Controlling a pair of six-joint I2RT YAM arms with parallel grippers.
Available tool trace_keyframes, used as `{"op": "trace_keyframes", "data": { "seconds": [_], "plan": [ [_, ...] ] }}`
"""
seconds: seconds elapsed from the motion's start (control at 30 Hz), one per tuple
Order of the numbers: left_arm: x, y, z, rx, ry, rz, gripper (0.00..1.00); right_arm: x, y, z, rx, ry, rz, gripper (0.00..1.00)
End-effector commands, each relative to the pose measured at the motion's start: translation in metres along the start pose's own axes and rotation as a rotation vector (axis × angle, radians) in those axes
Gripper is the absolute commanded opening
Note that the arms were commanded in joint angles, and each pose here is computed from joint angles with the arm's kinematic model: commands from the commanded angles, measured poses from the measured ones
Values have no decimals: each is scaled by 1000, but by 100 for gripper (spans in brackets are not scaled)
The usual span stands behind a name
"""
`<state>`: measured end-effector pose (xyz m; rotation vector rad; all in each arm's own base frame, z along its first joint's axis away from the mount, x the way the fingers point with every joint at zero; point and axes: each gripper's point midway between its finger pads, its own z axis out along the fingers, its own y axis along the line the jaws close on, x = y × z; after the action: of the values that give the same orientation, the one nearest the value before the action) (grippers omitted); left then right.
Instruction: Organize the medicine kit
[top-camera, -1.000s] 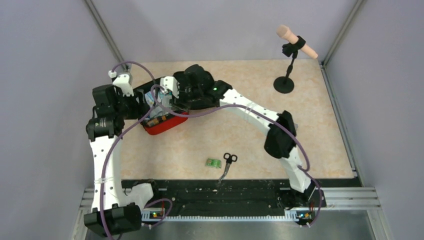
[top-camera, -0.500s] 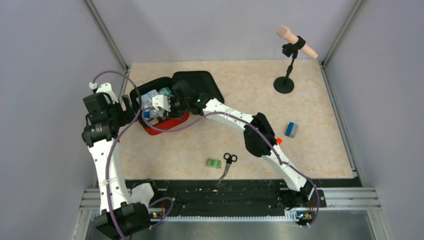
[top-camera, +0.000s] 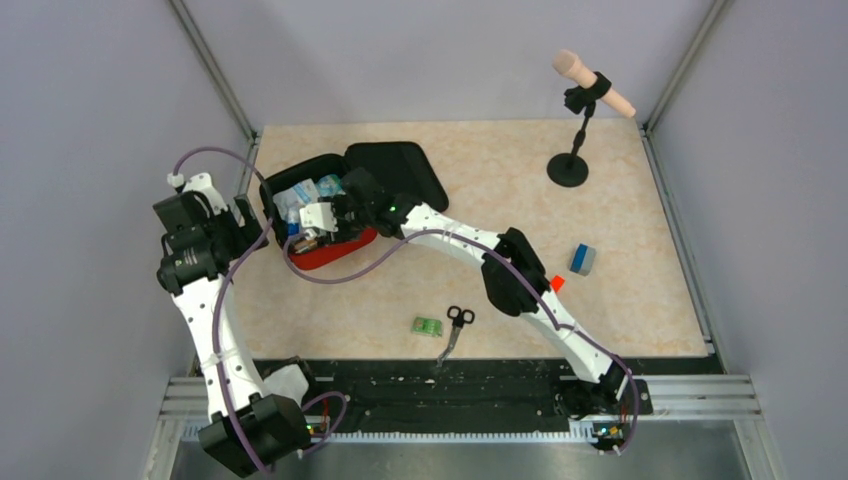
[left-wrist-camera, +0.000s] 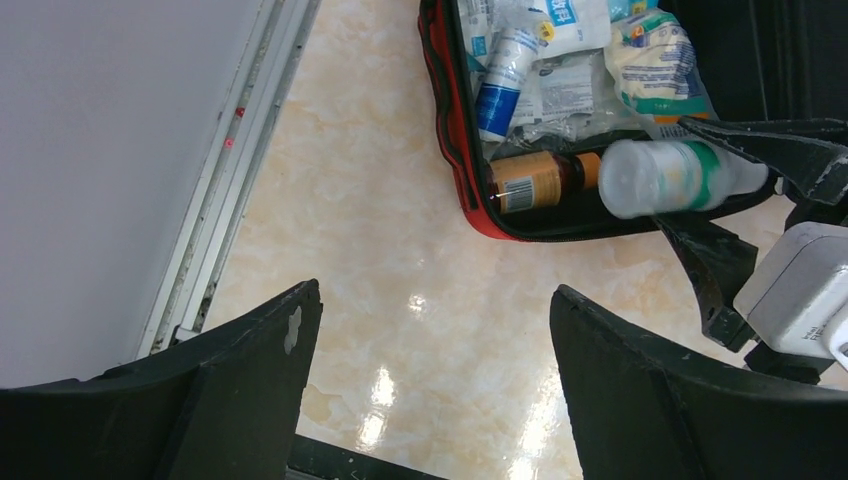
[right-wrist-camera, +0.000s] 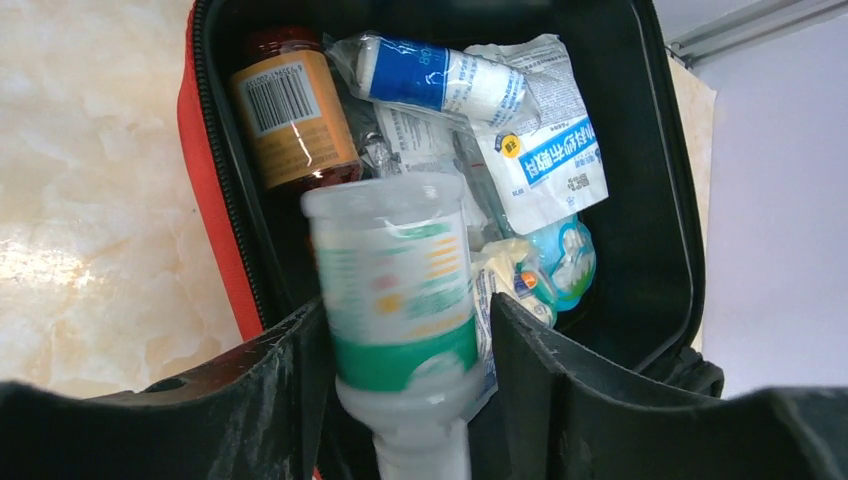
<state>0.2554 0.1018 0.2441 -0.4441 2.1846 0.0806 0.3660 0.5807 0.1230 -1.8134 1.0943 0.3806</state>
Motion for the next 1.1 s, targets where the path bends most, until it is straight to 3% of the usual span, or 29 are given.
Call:
{"op": "trace_keyframes", "data": {
  "seconds": [0.0, 0.3, 0.53, 0.63, 0.77, 0.97, 1.07],
  "plan": [
    [-4, -6, 3, 49, -13, -7, 88, 2, 7, 8, 3, 2, -44, 60],
    [-15, -4, 11, 57, -36, -7, 88, -7, 8, -16, -6, 7, -42, 63],
    [-8, -10, 36, 99, -38, -90, 85, -23, -4, -77, 19, -2, 33, 63],
    [1, -13, 52, 125, -15, -134, 82, -26, -10, -110, 49, -17, 163, 63],
    [14, -18, 77, 175, 23, -157, 79, -24, -22, -162, 135, -85, 458, 64],
    [20, -9, 115, 149, 88, -200, 73, 27, -25, -225, 340, -129, 919, 64],
    [24, -6, 130, 142, 126, -214, 71, 51, -25, -248, 394, -167, 1057, 64]
  ]
}}
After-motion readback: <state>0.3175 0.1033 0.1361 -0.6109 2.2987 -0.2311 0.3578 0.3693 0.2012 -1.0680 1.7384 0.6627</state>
